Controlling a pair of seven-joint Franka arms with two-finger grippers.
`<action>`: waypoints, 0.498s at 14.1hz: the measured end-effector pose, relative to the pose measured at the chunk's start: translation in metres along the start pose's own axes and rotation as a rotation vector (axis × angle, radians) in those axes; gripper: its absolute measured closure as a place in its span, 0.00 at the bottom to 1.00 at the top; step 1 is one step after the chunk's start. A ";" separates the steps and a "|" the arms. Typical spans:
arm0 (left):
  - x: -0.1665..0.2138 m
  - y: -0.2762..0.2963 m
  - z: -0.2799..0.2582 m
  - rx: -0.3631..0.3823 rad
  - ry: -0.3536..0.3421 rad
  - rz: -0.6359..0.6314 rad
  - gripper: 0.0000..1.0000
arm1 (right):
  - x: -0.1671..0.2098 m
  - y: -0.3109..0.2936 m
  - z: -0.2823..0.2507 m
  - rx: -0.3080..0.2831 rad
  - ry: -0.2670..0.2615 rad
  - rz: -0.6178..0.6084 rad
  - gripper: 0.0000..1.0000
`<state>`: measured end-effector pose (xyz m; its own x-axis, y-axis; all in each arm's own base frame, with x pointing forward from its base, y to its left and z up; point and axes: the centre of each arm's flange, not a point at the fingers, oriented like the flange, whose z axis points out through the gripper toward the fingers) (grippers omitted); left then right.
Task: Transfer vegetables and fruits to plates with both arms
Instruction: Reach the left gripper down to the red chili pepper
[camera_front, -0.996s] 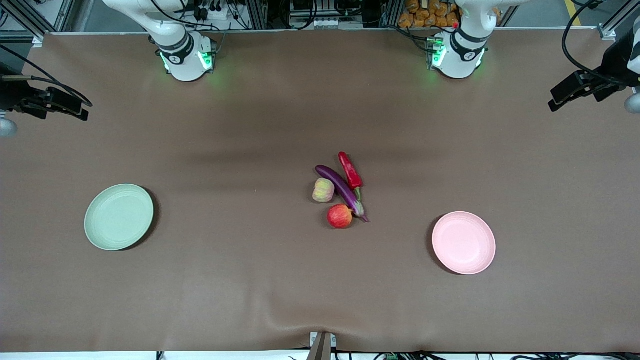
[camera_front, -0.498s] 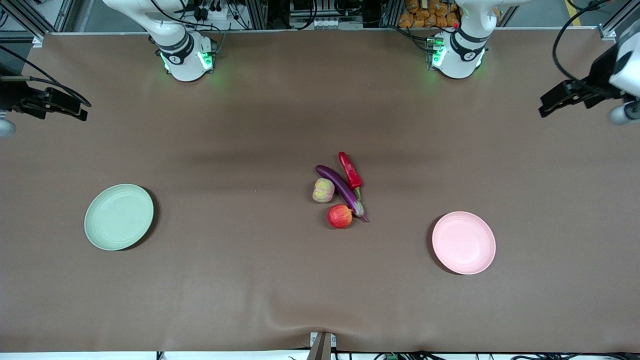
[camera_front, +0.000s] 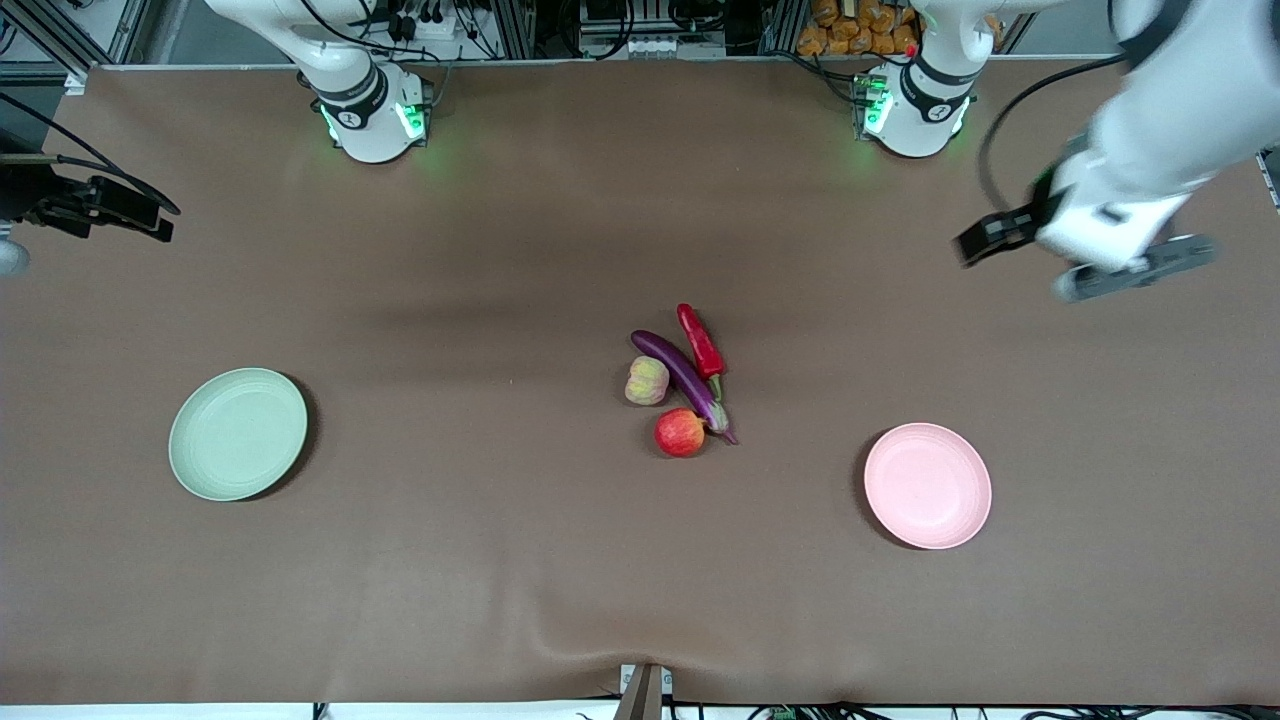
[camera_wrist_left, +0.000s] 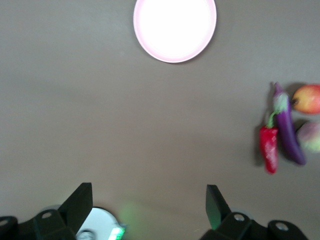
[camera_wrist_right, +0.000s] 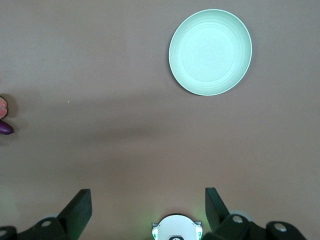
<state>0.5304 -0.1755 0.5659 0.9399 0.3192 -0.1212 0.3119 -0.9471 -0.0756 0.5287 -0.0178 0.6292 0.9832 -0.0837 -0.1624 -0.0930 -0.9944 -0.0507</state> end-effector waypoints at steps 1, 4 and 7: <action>-0.007 0.023 0.017 -0.003 0.002 -0.036 0.00 | 0.000 0.000 0.000 0.000 0.000 0.000 0.00; -0.031 0.086 0.076 -0.031 0.003 -0.143 0.00 | 0.000 0.001 0.000 0.000 -0.001 0.002 0.00; -0.064 0.153 0.148 -0.072 -0.009 -0.260 0.00 | 0.000 0.002 0.001 0.001 -0.002 0.004 0.00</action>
<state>0.4971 -0.3356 0.4152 0.8257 0.5523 -0.1151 0.5523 -0.8329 -0.0351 0.5287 -0.0199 0.6284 0.9825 -0.0878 -0.1644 -0.0973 -0.9940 -0.0506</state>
